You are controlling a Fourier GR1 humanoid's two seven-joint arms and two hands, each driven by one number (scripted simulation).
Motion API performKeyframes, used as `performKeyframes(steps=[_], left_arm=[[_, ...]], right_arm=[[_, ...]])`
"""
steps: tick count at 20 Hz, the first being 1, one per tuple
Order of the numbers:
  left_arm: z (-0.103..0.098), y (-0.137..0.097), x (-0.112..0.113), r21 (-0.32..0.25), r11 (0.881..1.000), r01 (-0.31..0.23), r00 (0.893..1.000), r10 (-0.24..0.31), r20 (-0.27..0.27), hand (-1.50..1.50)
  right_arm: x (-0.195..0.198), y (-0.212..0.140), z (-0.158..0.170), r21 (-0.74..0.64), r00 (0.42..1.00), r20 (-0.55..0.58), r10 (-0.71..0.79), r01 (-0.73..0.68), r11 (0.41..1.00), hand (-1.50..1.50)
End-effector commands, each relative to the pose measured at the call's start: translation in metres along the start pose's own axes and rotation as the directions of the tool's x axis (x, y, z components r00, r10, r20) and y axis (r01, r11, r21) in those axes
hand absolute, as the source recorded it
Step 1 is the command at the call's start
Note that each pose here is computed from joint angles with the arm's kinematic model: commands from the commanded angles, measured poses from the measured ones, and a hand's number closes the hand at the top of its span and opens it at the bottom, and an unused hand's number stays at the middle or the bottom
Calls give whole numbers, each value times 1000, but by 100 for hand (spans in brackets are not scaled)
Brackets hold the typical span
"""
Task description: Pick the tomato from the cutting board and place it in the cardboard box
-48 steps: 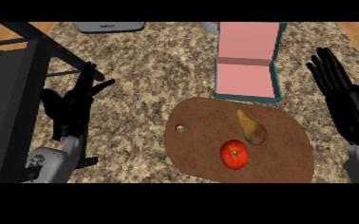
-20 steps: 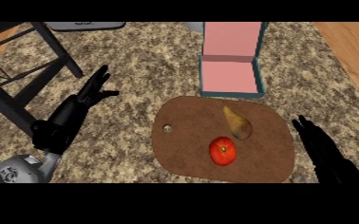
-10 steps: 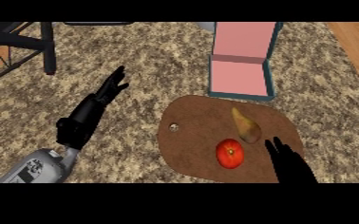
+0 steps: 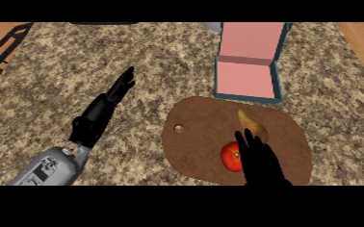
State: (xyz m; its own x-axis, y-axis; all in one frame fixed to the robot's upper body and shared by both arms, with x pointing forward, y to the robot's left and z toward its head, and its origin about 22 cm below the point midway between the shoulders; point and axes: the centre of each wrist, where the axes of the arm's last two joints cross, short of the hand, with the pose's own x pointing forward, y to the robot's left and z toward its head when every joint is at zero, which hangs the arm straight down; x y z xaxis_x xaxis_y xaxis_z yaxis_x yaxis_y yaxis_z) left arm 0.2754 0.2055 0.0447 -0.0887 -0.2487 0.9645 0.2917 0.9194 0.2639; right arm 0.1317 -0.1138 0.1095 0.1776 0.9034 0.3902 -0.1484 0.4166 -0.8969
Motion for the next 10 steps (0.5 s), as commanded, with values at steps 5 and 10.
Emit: performKeyframes(steps=[5, 10], left_arm=[[-6, -1, -14, 7, 1000, -4, 1000, 4, 1, 0], [-6, 15, -17, 19, 1000, 5, 1000, -5, 3, 0]], right_arm=[[3, 22, -23, 24, 985, -165, 56, -53, 998, -150], [16, 33, -39, 16, 989, -131, 65, -64, 998, -150]])
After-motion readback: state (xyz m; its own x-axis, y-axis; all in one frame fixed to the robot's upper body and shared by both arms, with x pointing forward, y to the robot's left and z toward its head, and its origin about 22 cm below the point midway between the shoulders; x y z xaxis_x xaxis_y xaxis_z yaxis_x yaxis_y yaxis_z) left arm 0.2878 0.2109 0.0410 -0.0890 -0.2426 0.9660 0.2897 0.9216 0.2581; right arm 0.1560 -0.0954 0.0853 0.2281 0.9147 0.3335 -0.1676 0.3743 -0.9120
